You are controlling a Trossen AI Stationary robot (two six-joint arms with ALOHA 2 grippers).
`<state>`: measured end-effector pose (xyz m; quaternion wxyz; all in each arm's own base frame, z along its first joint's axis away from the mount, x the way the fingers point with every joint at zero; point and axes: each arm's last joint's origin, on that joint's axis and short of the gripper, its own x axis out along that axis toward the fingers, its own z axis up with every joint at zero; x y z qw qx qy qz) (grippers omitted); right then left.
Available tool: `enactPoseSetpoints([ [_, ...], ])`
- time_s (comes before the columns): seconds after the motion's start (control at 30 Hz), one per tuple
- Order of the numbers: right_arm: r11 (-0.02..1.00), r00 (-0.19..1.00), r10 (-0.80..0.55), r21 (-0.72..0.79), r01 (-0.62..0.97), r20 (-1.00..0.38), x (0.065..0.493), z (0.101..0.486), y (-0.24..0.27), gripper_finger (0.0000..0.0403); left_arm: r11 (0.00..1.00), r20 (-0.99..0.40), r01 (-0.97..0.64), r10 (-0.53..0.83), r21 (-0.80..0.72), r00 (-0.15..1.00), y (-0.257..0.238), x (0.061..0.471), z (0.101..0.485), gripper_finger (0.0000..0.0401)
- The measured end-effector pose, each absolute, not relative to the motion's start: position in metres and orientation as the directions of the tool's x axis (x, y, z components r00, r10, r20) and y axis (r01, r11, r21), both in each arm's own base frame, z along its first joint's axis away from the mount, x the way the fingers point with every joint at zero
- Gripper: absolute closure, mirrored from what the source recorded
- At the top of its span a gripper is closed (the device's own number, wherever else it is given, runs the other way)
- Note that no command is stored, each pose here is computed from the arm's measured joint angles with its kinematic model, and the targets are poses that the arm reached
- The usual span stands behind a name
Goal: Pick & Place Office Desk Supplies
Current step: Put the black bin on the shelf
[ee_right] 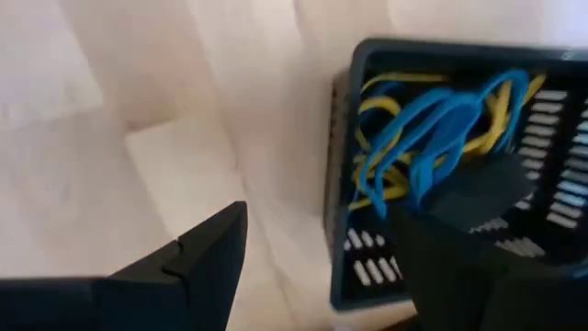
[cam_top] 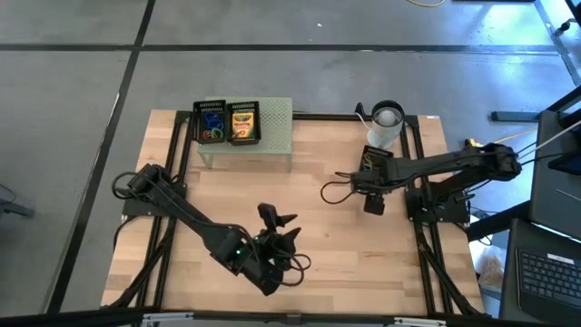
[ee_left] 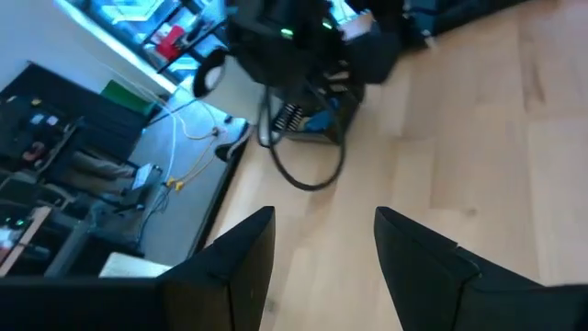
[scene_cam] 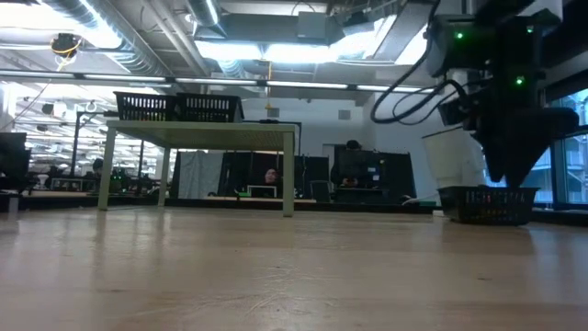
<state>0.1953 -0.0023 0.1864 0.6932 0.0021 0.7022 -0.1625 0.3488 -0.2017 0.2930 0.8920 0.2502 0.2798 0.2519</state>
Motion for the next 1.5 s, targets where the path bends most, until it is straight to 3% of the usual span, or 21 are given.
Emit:
enactPoseSetpoints([
  [0.23, 0.921, 0.046, -0.328, -0.309, 0.239, -0.943, 0.189, 0.196, -0.006, 0.0155, 0.731, -0.367, -0.315, 0.608, 0.605, 0.705, -0.202, 0.345, 0.3, 0.0219],
  [0.47, 0.946, 0.146, -0.275, -0.241, 0.215, -0.95, 0.184, 0.207, -0.004, 0.016, 0.7, -0.351, -0.365, 0.656, 0.614, 0.668, -0.194, 0.329, 0.307, 0.0219],
  [0.73, 0.961, 0.216, -0.226, -0.181, 0.211, -0.95, 0.178, 0.215, -0.008, 0.016, 0.748, -0.395, -0.45, 0.649, 0.488, 0.65, -0.17, 0.293, 0.344, 0.0219],
  [1.0, 0.82, 0.206, -0.198, -0.046, 0.571, -0.958, 0.179, 0.214, -0.019, 0.016, 0.816, -0.477, -0.413, 0.573, 0.404, 0.666, -0.162, 0.279, 0.36, 0.0219],
  [1.23, 0.725, 0.156, -0.297, -0.117, 0.679, -0.942, 0.182, 0.209, -0.034, 0.016, 0.817, -0.498, -0.361, 0.565, 0.45, 0.658, -0.162, 0.278, 0.359, 0.0219],
  [1.5, 0.723, 0.071, -0.182, -0.084, 0.686, -0.981, 0.195, 0.188, -0.04, 0.016, 0.816, -0.5, -0.354, 0.564, 0.456, 0.657, -0.162, 0.278, 0.358, 0.0219],
])
